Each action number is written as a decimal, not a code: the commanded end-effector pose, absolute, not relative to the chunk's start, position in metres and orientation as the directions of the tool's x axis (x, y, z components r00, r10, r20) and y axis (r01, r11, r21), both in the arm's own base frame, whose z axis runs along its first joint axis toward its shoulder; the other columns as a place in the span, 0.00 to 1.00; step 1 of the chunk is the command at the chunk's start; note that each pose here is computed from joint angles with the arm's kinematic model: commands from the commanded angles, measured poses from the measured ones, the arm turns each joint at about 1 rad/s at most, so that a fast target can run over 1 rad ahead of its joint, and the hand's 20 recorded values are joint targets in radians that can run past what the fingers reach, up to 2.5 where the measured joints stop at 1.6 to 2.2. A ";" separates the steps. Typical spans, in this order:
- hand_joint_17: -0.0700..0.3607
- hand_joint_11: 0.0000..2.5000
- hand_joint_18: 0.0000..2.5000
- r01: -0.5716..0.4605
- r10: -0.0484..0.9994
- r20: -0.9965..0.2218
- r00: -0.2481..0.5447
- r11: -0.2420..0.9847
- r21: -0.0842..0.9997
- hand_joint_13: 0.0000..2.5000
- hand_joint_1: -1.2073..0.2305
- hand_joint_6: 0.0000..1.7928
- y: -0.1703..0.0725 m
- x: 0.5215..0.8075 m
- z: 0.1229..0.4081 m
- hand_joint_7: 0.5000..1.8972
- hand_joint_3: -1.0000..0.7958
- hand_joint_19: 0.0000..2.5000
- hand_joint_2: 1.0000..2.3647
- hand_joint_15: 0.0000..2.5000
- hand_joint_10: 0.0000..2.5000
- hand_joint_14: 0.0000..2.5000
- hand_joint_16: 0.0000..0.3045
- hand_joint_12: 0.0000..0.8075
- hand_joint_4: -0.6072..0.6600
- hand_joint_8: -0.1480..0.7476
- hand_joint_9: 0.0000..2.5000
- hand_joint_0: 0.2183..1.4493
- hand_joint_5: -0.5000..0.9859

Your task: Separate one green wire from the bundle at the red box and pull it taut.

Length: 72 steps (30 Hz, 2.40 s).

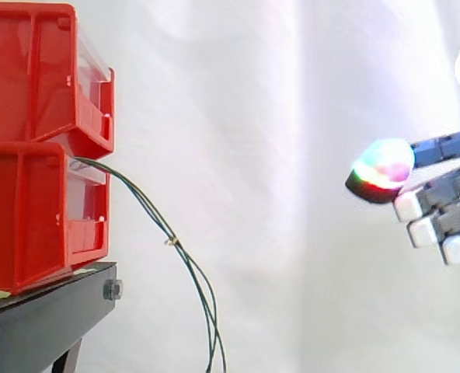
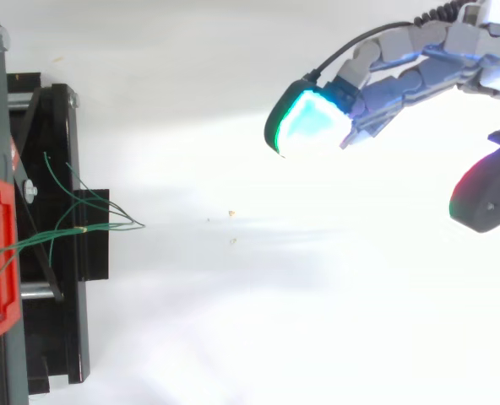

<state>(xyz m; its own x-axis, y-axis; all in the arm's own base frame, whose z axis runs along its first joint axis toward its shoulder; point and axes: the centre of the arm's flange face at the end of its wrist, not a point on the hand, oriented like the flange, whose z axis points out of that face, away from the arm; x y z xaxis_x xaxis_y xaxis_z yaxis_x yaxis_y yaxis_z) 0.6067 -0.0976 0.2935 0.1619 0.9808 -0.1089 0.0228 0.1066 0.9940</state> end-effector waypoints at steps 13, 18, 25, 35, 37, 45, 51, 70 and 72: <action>0.40 0.13 0.19 -0.023 0.972 -0.137 0.190 0.144 0.989 0.25 0.42 0.28 -0.093 0.624 0.275 0.17 0.28 0.17 0.00 0.14 0.00 0.01 0.15 0.43 0.65 0.47 0.24 0.23 0.21; 0.40 0.13 0.19 -0.034 0.964 -0.167 0.209 0.178 0.983 0.25 0.43 0.28 -0.088 0.626 0.276 0.17 0.28 0.17 0.00 0.14 0.01 0.01 0.15 0.43 0.65 0.47 0.24 0.23 0.21; 0.41 0.13 0.19 -0.009 0.961 -0.177 0.212 0.183 0.983 0.25 0.44 0.28 -0.086 0.638 0.248 0.17 0.28 0.18 0.00 0.14 0.00 0.01 0.15 0.44 0.65 0.47 0.25 0.24 0.21; 0.41 0.13 0.19 -0.008 0.952 -0.200 0.233 0.207 0.978 0.26 0.44 0.28 -0.086 0.642 0.240 0.17 0.28 0.18 0.00 0.15 0.00 0.01 0.15 0.44 0.65 0.47 0.26 0.24 0.21; 0.41 0.13 0.19 -0.004 0.948 -0.208 0.239 0.216 0.976 0.26 0.44 0.28 -0.087 0.642 0.240 0.17 0.28 0.18 0.00 0.15 0.00 0.01 0.15 0.43 0.65 0.47 0.26 0.24 0.21; 0.41 0.13 0.19 0.013 0.951 -0.186 0.247 0.189 0.982 0.27 0.44 0.28 -0.084 0.677 0.219 0.17 0.28 0.18 0.00 0.15 0.00 0.01 0.15 0.44 0.65 0.47 0.26 0.24 0.21; 0.41 0.13 0.20 0.011 0.956 -0.156 0.247 0.158 0.987 0.27 0.44 0.28 -0.085 0.718 0.197 0.17 0.28 0.19 0.00 0.15 0.01 0.01 0.16 0.44 0.65 0.47 0.26 0.24 0.21; 0.41 0.13 0.20 -0.060 0.951 -0.226 0.213 0.243 0.968 0.27 0.45 0.28 -0.048 0.741 0.185 0.17 0.28 0.19 0.00 0.15 0.00 0.01 0.16 0.44 0.65 0.47 0.26 0.24 0.21; 0.42 0.13 0.20 -0.070 0.952 -0.221 0.212 0.240 0.968 0.27 0.45 0.28 -0.044 0.748 0.186 0.17 0.28 0.19 0.00 0.15 0.01 0.01 0.16 0.44 0.66 0.47 0.26 0.24 0.21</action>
<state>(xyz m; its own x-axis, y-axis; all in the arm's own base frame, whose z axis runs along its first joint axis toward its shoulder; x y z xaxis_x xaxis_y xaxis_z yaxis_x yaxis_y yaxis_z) 0.7405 -0.0530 0.1845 0.2183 0.9518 -0.2153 -0.0537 0.2320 0.9712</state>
